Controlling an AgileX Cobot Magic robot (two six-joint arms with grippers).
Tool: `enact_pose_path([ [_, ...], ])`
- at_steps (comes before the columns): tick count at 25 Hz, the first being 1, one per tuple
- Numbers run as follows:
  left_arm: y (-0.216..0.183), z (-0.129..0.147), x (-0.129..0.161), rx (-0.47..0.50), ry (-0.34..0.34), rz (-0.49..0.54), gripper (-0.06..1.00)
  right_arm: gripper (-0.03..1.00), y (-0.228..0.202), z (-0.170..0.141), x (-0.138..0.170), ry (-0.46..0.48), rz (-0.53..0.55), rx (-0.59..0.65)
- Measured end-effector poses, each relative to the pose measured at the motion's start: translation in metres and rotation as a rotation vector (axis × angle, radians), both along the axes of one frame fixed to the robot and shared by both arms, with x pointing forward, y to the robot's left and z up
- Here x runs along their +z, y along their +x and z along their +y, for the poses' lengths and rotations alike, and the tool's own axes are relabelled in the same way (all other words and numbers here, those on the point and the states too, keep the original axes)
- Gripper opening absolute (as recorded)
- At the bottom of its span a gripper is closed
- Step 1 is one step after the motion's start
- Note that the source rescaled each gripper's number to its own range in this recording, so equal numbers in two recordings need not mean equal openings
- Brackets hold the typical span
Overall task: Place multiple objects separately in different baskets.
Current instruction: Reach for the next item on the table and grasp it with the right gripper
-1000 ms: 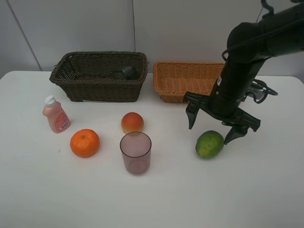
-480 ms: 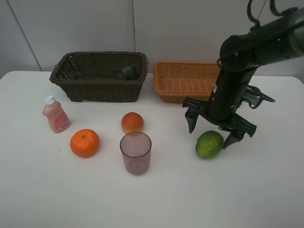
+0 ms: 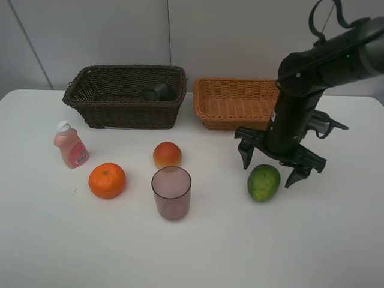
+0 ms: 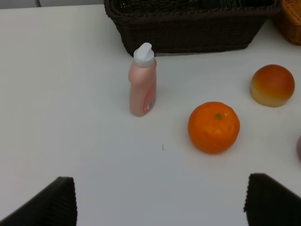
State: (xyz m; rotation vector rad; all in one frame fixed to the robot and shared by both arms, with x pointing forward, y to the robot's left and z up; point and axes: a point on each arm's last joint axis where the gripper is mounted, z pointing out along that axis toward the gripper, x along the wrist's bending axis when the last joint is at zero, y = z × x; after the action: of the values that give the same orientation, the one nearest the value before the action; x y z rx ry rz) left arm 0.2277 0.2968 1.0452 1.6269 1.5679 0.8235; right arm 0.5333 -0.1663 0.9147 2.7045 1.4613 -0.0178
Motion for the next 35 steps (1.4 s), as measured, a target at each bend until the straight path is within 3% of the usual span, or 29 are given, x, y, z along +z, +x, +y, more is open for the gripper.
enact_pose_path([
  [29,0.000,0.000,0.000,0.000,0.000,0.000,0.93,0.93,0.000,0.003,-0.025,0.027,0.019,0.056],
  [32,0.000,0.000,0.000,0.000,0.000,0.000,0.93,0.81,0.000,0.003,-0.025,0.028,0.017,0.057],
  [34,0.000,0.000,0.000,0.000,0.000,0.000,0.93,0.66,0.000,0.003,-0.025,0.029,0.017,0.056],
  [35,0.000,0.000,0.000,0.000,0.000,0.000,0.93,0.53,0.000,0.003,-0.025,0.029,0.017,0.056],
])
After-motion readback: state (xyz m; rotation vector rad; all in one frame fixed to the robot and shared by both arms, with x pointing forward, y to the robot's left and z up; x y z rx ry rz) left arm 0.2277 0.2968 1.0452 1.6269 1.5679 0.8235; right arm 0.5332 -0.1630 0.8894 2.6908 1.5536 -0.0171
